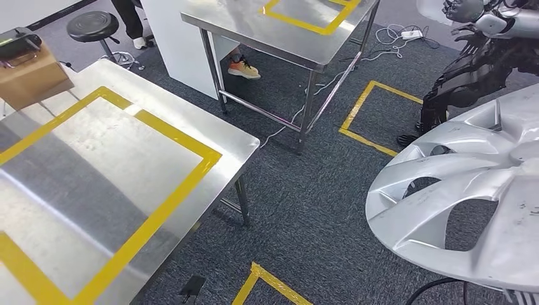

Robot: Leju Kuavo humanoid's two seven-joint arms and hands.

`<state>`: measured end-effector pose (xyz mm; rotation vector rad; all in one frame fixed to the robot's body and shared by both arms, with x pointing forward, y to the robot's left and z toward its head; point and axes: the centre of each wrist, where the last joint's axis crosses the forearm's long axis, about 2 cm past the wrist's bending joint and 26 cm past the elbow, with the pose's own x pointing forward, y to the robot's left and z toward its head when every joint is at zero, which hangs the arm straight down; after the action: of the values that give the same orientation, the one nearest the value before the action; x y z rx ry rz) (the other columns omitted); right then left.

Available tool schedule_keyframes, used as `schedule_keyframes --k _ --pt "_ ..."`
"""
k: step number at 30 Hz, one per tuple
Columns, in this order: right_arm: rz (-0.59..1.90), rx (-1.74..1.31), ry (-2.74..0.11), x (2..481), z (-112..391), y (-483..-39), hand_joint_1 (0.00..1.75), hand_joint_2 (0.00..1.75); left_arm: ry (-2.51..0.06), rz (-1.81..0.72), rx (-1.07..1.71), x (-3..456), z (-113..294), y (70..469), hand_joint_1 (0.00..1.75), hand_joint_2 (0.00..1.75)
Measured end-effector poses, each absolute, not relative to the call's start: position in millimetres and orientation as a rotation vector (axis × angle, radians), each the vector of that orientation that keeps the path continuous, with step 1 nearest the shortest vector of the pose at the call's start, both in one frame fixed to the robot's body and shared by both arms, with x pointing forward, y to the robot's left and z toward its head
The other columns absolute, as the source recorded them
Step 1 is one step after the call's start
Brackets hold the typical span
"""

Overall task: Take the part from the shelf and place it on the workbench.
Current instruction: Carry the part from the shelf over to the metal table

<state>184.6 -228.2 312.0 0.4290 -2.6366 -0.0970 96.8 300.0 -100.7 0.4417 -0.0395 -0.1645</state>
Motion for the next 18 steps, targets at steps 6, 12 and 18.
schedule_keyframes --k 6,12,18 --pt "-0.092 0.453 -2.619 186.4 310.9 -227.7 1.75 1.75 -0.038 -0.167 0.446 95.9 -100.8 302.3 0.00 1.75" --pt "-0.069 0.492 -2.616 188.9 312.6 -227.2 1.75 1.75 -0.039 -0.171 0.446 96.1 -100.8 303.4 0.00 1.75" --pt "-0.064 0.550 -2.595 189.9 309.1 -226.1 1.75 1.75 -0.039 -0.179 0.449 95.7 -100.9 304.9 0.00 1.75"
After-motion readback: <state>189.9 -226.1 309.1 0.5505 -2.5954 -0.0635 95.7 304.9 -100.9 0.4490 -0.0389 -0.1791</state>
